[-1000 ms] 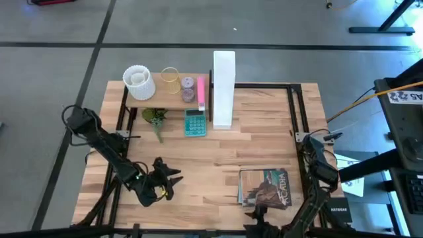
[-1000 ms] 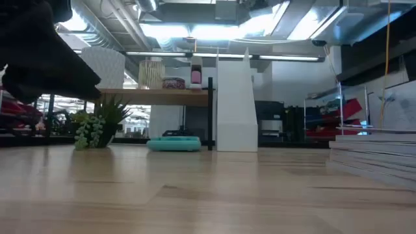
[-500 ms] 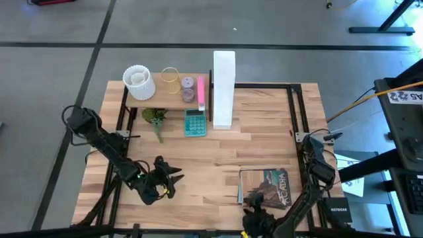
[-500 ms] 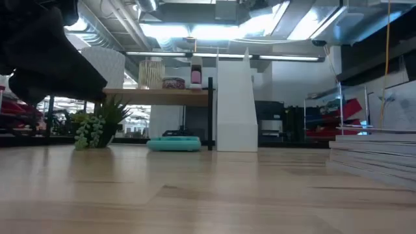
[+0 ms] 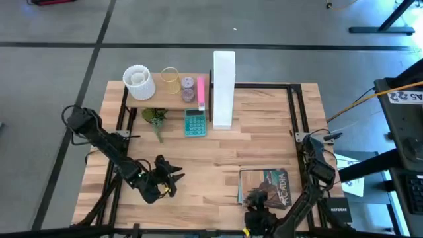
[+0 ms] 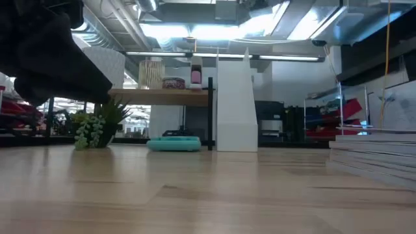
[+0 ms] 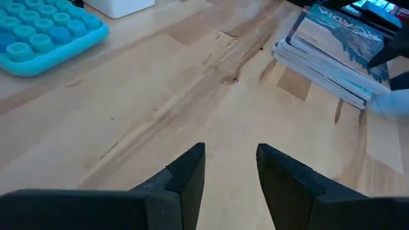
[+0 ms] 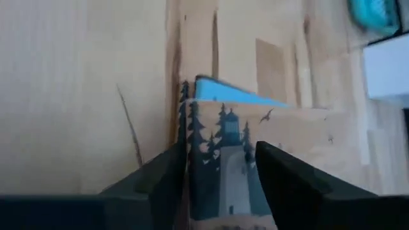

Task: Stock shelves
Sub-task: Put the brown book into the white bookshelf

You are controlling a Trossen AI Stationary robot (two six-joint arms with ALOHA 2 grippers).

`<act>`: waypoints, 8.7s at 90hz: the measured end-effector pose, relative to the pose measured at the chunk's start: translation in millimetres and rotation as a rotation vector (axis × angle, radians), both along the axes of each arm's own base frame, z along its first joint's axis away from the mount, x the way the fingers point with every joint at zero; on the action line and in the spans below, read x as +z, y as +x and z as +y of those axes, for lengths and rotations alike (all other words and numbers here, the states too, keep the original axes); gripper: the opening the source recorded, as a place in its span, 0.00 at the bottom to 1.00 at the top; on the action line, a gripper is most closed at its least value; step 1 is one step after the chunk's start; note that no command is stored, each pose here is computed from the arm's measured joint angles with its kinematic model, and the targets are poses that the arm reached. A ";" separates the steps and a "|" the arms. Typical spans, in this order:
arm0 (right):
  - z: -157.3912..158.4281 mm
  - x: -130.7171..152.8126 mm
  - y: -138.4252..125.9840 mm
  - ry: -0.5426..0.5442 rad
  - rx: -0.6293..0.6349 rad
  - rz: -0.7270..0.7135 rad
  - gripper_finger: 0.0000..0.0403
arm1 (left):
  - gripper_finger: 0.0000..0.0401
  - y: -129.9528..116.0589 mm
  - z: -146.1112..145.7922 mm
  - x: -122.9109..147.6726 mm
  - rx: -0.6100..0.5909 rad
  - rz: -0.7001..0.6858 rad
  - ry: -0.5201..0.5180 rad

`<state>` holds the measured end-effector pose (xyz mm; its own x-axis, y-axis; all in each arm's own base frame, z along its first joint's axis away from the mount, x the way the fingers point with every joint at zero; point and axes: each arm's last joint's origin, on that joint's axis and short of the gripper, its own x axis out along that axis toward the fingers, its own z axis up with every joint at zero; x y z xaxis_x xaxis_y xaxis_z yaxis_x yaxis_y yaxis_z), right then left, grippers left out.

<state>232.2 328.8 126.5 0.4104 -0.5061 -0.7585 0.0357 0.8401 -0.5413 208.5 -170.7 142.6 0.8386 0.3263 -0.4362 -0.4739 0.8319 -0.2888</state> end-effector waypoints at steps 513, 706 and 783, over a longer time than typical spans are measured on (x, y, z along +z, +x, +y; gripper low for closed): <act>-154.3 21.1 105.7 0.548 0.287 -1.247 0.01 | 0.37 -20.8 -23.0 -6.2 -0.259 0.115 0.278; -149.1 0.0 114.5 0.495 0.267 -0.975 0.28 | 0.04 -11.8 -22.8 -3.9 -0.424 0.025 0.510; -128.6 21.9 138.8 0.451 0.246 -0.782 0.01 | 0.08 -16.2 -24.3 -4.2 -0.425 0.029 0.479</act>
